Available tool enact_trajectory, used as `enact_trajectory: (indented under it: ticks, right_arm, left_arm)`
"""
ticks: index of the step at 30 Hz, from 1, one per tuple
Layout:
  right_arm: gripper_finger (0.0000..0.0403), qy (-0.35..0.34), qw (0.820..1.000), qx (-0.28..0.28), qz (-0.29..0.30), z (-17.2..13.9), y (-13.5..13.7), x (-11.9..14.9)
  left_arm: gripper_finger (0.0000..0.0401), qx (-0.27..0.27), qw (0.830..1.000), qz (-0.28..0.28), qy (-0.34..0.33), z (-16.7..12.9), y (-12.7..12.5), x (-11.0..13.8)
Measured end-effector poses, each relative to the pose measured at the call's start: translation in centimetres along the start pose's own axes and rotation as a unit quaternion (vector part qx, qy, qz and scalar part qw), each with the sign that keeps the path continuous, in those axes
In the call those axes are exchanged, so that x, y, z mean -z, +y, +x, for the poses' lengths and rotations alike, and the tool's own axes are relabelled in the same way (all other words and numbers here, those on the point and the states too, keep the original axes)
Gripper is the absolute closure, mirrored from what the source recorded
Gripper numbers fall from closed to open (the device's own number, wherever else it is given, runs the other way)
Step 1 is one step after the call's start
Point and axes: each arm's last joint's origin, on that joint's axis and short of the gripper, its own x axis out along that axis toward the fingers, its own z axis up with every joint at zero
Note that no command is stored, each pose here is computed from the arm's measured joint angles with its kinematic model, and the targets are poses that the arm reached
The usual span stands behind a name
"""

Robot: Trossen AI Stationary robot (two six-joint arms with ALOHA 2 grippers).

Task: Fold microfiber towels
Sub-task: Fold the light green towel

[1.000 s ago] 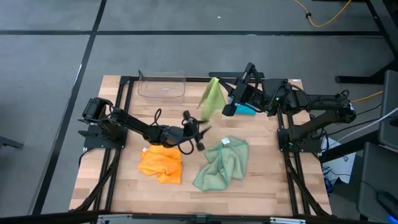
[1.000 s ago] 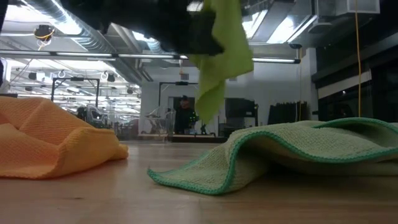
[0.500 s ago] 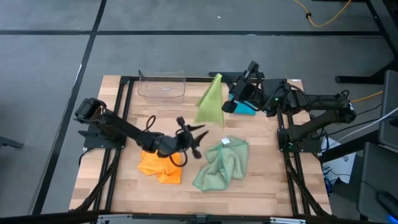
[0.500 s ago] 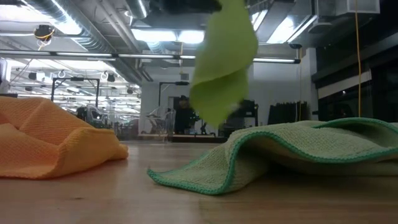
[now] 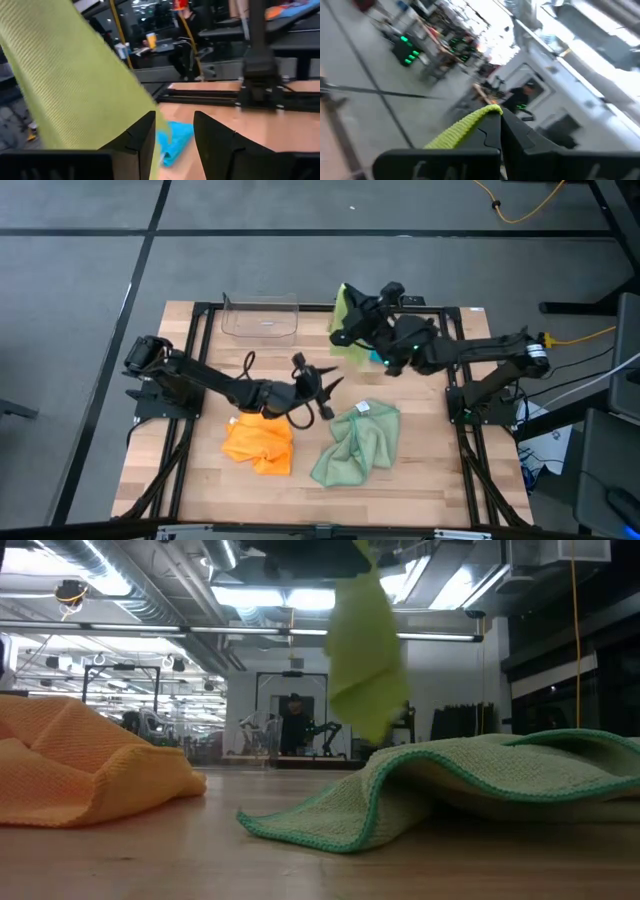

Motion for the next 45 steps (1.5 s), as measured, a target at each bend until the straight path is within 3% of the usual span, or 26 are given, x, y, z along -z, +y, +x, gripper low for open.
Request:
enact_trajectory:
  ticks: [10, 17, 25, 34, 41, 45]
  right_arm:
    - [0.0402, 0.084, 0.994, 0.058, -0.036, 1.3, 0.1, -1.7]
    - [0.0399, 0.147, 0.984, 0.1, 0.013, 1.4, -1.1, -1.8]
    - [0.04, 0.174, 0.974, 0.132, 0.059, 2.8, -1.2, -0.8]
    - [0.0399, 0.192, 0.97, 0.142, 0.048, 3.7, -0.6, -0.2]
    - [0.04, 0.192, 0.97, 0.141, 0.045, 3.7, -0.5, -0.2]
    - [0.0399, 0.192, 0.97, 0.141, 0.045, 3.7, -0.5, -0.2]
  left_arm:
    - [0.027, -0.067, 0.997, 0.024, 0.019, 1.0, 1.4, 0.4]
    - [0.027, -0.118, 0.991, 0.054, 0.033, 1.0, 1.8, 0.4]
    - [0.027, -0.105, 0.993, 0.046, 0.023, 1.2, 1.9, 0.3]
    - [0.027, -0.069, 0.997, 0.031, 0.012, 1.5, 1.9, 0.3]
    - [0.027, -0.033, 0.998, 0.059, 0.006, 1.7, 1.9, 0.3]
    - [0.027, -0.05, 0.997, 0.061, 0.014, 1.7, 2.1, 0.4]
